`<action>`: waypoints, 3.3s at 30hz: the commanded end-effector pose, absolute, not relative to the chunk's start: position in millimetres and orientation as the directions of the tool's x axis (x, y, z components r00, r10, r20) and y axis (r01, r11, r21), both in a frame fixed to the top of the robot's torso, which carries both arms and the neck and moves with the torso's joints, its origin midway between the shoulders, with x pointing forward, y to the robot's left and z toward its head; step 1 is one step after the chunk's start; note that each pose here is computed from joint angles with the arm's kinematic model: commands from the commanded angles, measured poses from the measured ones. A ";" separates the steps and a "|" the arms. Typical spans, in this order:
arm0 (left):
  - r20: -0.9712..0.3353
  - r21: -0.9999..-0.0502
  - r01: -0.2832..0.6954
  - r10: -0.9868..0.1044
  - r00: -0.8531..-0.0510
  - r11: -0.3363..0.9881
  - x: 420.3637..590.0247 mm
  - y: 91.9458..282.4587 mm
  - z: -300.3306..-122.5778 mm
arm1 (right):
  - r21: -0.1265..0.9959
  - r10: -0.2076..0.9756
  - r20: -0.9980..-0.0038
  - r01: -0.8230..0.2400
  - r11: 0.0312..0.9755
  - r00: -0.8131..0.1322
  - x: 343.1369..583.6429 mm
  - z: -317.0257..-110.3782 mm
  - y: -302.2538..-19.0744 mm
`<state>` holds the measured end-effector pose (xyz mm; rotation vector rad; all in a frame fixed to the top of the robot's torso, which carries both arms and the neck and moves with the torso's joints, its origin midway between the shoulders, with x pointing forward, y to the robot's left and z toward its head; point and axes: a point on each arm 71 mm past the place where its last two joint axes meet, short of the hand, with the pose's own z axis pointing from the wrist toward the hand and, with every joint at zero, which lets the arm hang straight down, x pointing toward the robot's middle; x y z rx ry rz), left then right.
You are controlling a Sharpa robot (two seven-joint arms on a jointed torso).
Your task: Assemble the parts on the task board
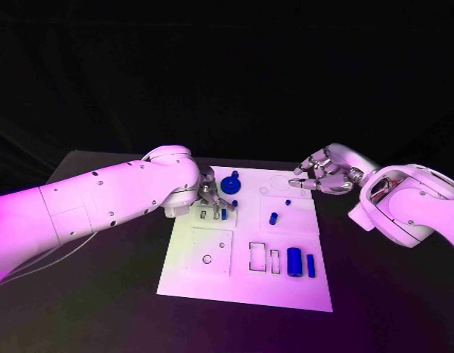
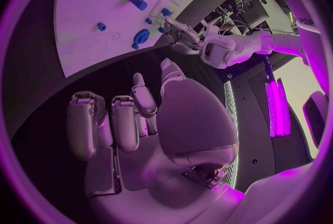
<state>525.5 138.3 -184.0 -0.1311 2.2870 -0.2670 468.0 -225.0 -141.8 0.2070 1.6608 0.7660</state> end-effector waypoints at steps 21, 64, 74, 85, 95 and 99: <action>-0.695 -0.232 0.018 -0.152 -0.703 0.973 525.0 135.8 -188.4 | 0.580 0.522 -0.813 -0.273 0.768 -0.258 469.4 -143.7 -221.3; -0.670 -0.247 0.006 -0.166 -0.724 0.969 527.4 130.8 -191.5 | 0.577 0.517 -0.815 -0.275 0.770 -0.262 469.9 -144.5 -218.1; -0.675 -0.270 0.003 -0.187 -0.714 0.963 527.4 129.1 -190.4 | 0.576 0.518 -0.815 -0.272 0.771 -0.259 470.3 -144.6 -219.2; -0.632 -0.365 -0.053 -0.290 -0.719 0.929 525.0 132.8 -189.5 | 0.576 0.518 -0.816 -0.271 0.772 -0.257 470.8 -146.1 -219.9; -0.631 -0.409 -0.097 -0.358 -0.688 0.907 523.0 143.6 -186.2 | 0.577 0.522 -0.815 -0.270 0.771 -0.252 471.0 -146.8 -221.8; -0.638 -0.427 -0.103 -0.380 -0.670 0.898 521.8 147.1 -184.6 | 0.577 0.522 -0.815 -0.270 0.771 -0.251 471.0 -147.2 -222.1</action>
